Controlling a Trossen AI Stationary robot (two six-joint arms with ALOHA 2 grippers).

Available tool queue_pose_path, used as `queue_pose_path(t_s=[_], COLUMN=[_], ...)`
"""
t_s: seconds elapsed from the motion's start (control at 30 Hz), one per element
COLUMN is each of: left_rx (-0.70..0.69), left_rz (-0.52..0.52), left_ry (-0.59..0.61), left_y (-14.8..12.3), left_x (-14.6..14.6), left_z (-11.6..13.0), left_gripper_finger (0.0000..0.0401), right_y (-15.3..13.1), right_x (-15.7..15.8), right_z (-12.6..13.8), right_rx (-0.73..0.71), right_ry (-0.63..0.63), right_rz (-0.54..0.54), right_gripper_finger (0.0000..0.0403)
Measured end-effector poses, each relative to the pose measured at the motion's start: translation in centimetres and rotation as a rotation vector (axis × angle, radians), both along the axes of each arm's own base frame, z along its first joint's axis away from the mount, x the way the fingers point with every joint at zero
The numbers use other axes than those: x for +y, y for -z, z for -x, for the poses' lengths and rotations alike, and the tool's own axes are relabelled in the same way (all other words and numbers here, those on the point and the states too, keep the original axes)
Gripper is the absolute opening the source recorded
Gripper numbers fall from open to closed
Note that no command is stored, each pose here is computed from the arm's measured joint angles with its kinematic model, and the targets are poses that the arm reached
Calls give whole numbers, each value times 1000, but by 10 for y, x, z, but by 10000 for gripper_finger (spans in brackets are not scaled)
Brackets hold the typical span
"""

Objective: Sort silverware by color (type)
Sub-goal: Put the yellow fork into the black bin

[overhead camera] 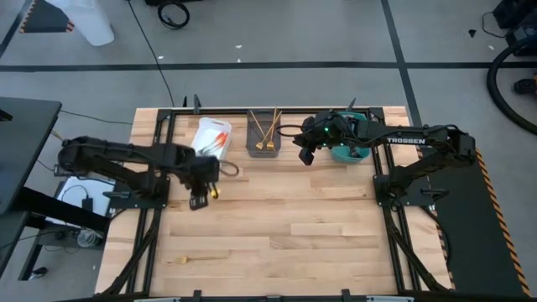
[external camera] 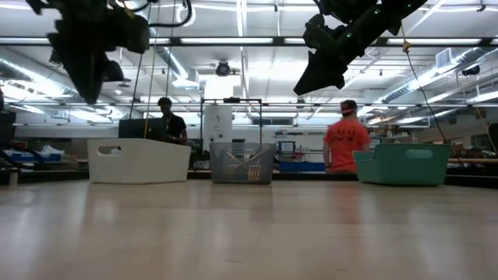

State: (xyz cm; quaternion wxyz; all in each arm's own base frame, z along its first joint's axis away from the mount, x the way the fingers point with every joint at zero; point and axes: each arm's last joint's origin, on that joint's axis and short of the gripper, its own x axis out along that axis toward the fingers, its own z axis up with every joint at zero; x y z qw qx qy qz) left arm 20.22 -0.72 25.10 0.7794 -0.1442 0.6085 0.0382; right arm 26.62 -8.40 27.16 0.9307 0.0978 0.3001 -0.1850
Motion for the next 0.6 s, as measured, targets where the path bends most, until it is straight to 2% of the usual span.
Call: queue_pose_path(t_s=[0.13,0.5,0.6], left_rx=[-7,-81,-112], left_rz=[17,68,75], left_ry=[58,44,77], left_y=[0,-3,-5], left_x=[-24,-76,-89], left_z=[1,5,8], left_gripper_finger=[105,105,105], right_y=[0,0,0], right_x=[0,0,0], right_z=[0,0,0], right_rx=[4,5,3], right_ry=[-8,-10,-11], right_rz=[11,13,13], right_gripper_finger=[77,77,77])
